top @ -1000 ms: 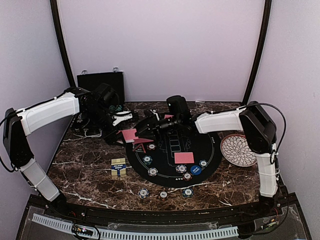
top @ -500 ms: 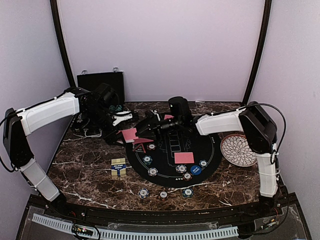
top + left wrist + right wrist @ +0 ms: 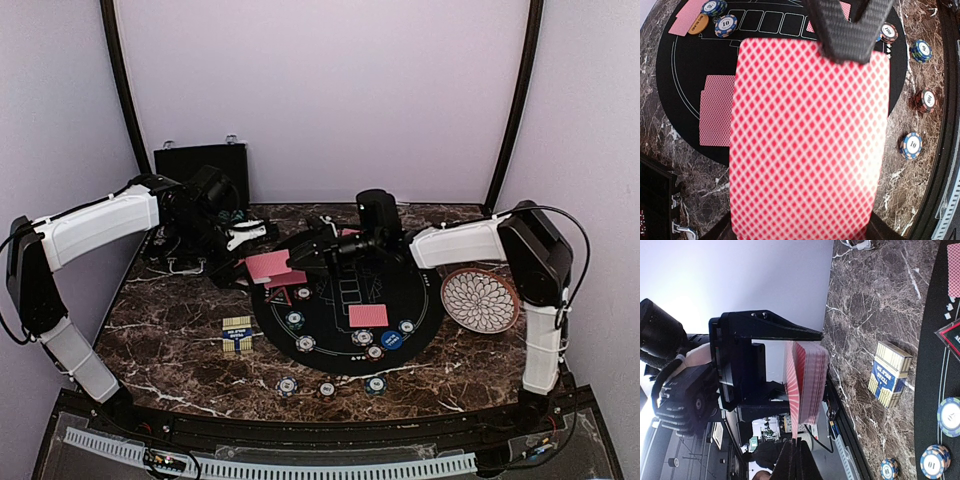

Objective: Distribute texas hold em gaming equipment

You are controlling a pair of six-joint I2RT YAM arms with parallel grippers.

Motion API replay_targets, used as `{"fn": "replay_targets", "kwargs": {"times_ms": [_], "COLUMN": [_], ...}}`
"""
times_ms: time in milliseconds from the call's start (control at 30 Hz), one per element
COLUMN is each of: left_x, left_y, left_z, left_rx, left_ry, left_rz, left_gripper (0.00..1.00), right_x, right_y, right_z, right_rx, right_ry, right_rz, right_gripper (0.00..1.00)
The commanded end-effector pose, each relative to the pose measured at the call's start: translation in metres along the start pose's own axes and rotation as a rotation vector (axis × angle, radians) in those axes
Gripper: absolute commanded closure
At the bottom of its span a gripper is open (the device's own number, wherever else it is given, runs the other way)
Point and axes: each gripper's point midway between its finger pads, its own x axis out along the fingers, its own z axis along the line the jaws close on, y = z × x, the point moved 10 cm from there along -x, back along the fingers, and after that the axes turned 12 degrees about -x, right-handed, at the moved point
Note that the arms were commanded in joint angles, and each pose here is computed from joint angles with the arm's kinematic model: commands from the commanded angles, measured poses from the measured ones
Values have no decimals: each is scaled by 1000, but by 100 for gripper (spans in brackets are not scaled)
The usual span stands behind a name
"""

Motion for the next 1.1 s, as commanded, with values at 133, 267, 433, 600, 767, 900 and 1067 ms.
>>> {"fn": "replay_targets", "kwargs": {"times_ms": [133, 267, 433, 600, 767, 900, 1067], "left_x": [-12, -11, -10, -10, -10, -11, -11], "left_y": [3, 3, 4, 4, 4, 3, 3], "left_z": [-2, -2, -2, -2, -2, -2, -2], "left_rx": [8, 8, 6, 7, 6, 8, 8], "left_ry": [-23, -23, -24, -21, -19, -16, -13], "left_rz": [-19, -15, -7, -6, -4, -6, -6], "left_gripper": [100, 100, 100, 100, 100, 100, 100], "right_x": [-41, -60, -88, -116, -136, -148, -162], "right_y": [5, 11, 23, 37, 51, 66, 78], "right_z": [11, 4, -11, -30, -53, -71, -85], "right_rx": [-34, -25, 6, 39, 66, 104, 133], "right_ry": [11, 56, 130, 210, 308, 389, 472], "right_rz": [-45, -60, -81, -102, -103, -86, -78], "right_gripper": [100, 100, 100, 100, 100, 100, 100]}}
